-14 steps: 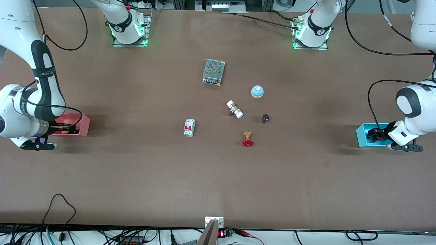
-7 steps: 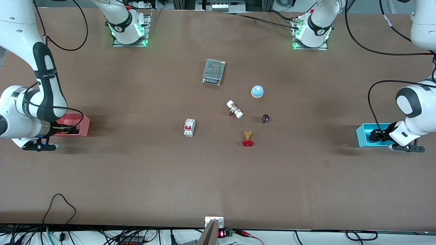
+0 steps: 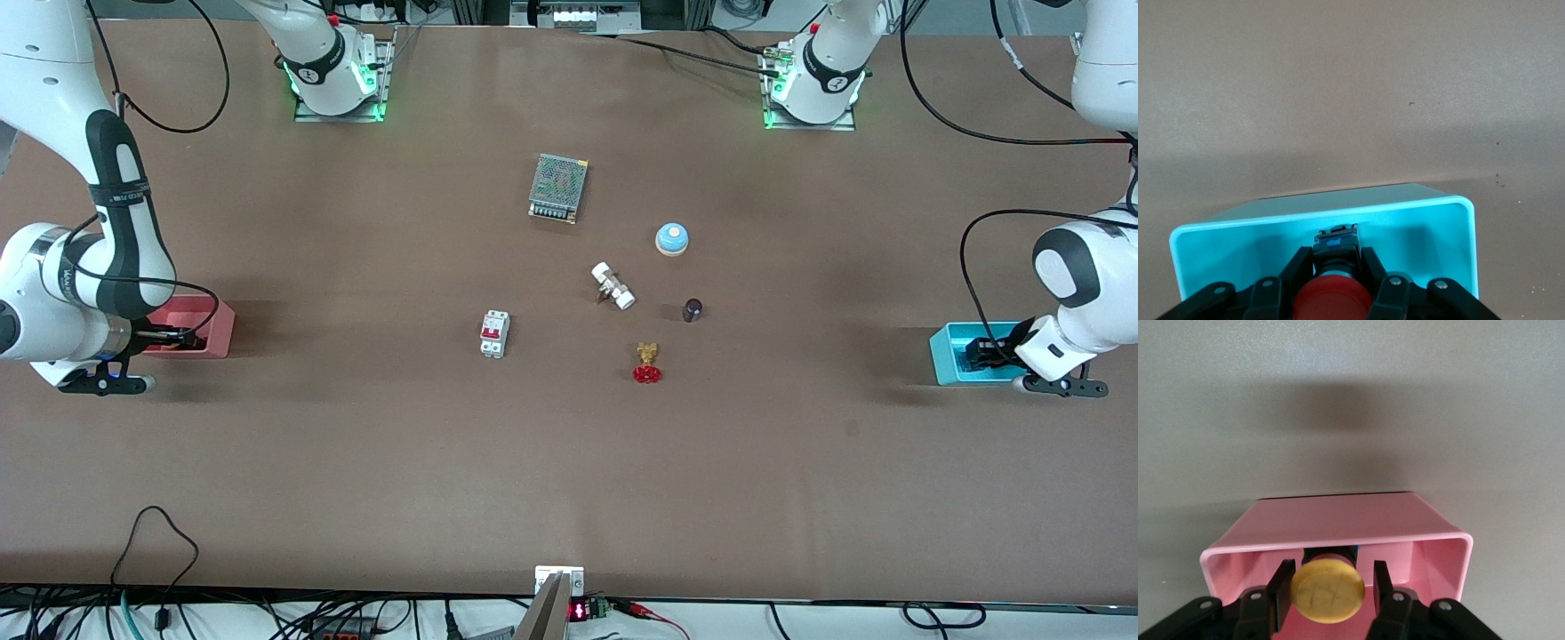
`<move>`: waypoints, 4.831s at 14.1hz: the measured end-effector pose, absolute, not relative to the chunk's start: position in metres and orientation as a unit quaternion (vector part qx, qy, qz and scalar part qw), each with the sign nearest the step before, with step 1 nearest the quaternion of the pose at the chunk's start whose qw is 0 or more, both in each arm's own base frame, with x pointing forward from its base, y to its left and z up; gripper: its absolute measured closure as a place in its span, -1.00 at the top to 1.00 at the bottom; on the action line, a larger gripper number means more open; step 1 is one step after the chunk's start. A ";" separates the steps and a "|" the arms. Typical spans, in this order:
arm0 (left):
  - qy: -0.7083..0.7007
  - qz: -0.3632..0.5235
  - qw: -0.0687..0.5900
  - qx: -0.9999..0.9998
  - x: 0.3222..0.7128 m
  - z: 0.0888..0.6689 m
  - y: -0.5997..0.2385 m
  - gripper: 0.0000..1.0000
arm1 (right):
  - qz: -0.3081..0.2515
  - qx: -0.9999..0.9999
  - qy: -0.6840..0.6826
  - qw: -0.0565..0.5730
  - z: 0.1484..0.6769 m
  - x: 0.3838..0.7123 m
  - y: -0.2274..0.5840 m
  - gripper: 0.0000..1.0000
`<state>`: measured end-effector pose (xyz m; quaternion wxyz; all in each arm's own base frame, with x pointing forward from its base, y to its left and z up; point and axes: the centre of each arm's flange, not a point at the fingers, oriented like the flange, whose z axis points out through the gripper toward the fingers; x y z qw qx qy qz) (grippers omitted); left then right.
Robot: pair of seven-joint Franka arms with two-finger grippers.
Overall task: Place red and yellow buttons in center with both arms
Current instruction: 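Close the right gripper on the yellow button while the left gripper grips red, then carry the yellow button with the right gripper while the left carries red, then release the yellow button on the table and raise the right gripper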
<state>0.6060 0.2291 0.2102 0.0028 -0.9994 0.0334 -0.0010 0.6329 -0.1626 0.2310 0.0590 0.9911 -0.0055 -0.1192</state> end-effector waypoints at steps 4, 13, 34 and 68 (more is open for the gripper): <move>0.034 -0.015 0.009 -0.999 0.611 0.226 0.231 -0.28 | -0.120 0.991 0.006 0.058 0.231 0.633 -0.163 -0.05; 0.073 -0.003 0.002 -0.997 0.628 0.365 0.154 -0.28 | -0.119 0.991 0.027 0.055 0.234 0.635 -0.161 -0.25; 0.038 0.083 0.021 -0.996 0.572 0.282 -0.185 -0.28 | -0.090 0.995 -0.032 0.035 0.297 0.642 0.174 -0.25; 0.021 -0.005 -0.006 -1.000 0.489 0.226 -0.218 1.00 | -0.011 0.996 -0.084 -0.012 0.550 0.608 0.096 1.00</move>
